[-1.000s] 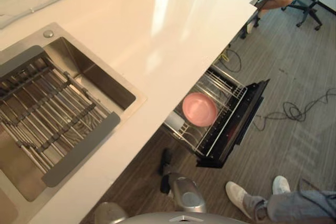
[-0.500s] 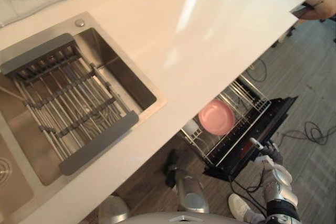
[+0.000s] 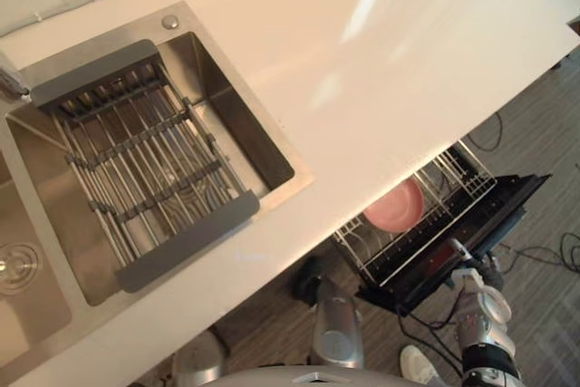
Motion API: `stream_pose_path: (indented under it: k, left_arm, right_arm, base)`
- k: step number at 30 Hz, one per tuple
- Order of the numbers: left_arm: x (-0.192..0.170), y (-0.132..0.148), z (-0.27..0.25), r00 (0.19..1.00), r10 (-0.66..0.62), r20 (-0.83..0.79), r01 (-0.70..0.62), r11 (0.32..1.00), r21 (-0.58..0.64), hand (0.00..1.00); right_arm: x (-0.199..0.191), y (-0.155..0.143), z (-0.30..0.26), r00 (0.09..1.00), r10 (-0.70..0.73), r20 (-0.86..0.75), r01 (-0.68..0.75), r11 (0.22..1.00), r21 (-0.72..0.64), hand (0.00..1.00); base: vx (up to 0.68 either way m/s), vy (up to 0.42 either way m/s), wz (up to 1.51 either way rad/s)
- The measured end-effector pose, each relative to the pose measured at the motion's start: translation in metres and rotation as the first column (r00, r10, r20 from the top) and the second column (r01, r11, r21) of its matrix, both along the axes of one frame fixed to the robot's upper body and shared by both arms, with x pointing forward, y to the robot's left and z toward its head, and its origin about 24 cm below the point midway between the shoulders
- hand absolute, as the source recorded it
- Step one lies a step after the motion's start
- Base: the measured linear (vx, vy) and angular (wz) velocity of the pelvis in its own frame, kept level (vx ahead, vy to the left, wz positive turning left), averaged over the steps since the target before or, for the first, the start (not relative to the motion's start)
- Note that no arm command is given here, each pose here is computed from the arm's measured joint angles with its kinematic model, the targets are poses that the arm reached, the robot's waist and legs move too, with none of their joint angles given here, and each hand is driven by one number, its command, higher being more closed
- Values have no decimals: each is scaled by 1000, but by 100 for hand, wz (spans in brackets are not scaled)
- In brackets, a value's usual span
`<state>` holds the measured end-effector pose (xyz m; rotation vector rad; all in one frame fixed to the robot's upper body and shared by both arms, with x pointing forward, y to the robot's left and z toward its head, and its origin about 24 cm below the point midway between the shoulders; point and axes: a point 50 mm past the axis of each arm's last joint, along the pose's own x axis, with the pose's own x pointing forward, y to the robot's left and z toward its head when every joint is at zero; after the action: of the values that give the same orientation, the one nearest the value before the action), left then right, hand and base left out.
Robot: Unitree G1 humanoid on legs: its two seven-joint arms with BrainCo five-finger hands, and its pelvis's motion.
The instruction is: Walk over to the sink, pick up the cup, carry it to the dishwasher, place the cup inside the dishwasher, then close the dishwasher door
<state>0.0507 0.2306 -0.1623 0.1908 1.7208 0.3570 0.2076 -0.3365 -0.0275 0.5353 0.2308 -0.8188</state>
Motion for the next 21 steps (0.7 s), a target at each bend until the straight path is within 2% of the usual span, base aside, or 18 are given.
stream_pose_path:
  k: [5,8,10,12,14,16,21]
  left_arm:
    - [1,0,-1,1000,-6,8,6,1000,1,0]
    - [3,-13,-3,992,78,103,-70,994,-82,0]
    - [0,-35,-7,987,112,115,-93,983,-156,0]
    - [4,-47,-9,983,123,138,-95,976,-195,0]
    - [-1,-53,-10,982,141,125,-112,971,-213,0]
    - [-3,-53,-10,982,149,119,-121,969,-214,0]
    - [-6,-56,-11,976,180,119,-148,959,-240,0]
  right_arm:
    - [26,13,15,994,60,93,-62,998,18,0]
    - [38,15,44,971,96,220,-90,995,-39,0]
    - [66,27,91,899,213,384,-170,975,-142,0]
    - [92,39,126,824,272,496,-211,961,-176,0]
    - [94,38,132,798,249,549,-196,968,-155,0]
    - [98,49,133,774,243,585,-216,969,-116,0]
    - [97,60,137,762,155,629,-165,985,-43,0]
  base:
    - [-11,-25,8]
    - [-37,-21,41]
    - [-125,16,19]
    - [-191,-14,24]
    - [-184,-60,27]
    - [-182,-93,21]
    - [-188,-85,14]
